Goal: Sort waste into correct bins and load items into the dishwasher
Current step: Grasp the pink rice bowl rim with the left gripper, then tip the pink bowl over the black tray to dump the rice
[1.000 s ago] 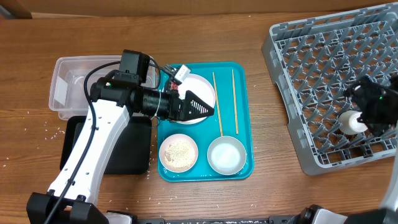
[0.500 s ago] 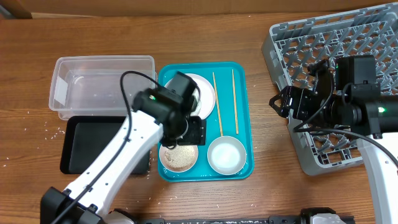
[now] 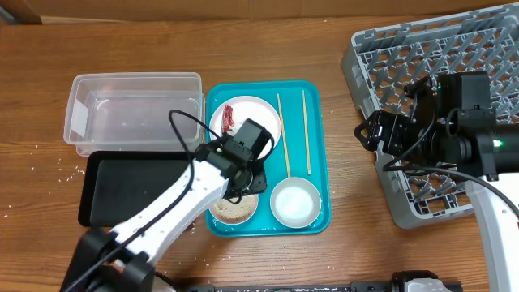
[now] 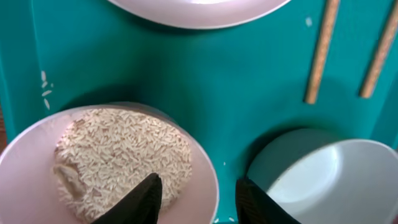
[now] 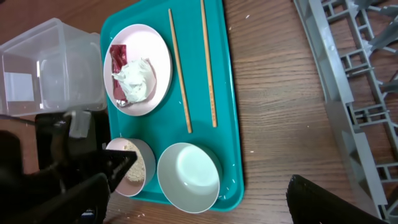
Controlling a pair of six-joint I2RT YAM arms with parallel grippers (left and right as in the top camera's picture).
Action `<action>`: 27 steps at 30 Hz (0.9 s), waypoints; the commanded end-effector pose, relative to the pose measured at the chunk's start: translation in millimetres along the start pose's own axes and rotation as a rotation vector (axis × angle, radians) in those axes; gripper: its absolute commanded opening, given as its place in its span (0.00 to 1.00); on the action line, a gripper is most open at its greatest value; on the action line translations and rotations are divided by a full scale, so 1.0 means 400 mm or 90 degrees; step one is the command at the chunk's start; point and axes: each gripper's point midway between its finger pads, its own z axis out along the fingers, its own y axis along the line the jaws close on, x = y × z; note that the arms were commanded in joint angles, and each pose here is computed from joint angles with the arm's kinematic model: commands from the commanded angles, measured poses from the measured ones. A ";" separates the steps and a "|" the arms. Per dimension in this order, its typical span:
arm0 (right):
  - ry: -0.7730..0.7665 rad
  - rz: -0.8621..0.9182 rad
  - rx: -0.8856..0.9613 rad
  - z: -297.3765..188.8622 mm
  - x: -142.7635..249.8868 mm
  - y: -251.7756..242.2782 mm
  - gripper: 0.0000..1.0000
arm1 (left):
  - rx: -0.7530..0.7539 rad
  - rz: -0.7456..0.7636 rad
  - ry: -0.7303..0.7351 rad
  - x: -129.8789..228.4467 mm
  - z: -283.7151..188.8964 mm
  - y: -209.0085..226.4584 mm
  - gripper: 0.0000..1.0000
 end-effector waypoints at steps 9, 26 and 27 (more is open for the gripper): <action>-0.007 -0.005 0.000 -0.004 -0.004 0.007 0.93 | -0.018 0.017 0.054 0.015 0.085 -0.008 0.04; 0.000 -0.002 0.002 -0.004 0.003 0.005 0.93 | 0.303 0.045 0.004 -0.068 -0.270 0.018 0.04; 0.000 -0.002 0.002 -0.004 0.003 0.005 0.93 | 0.342 0.035 0.001 -0.083 -0.290 0.041 0.04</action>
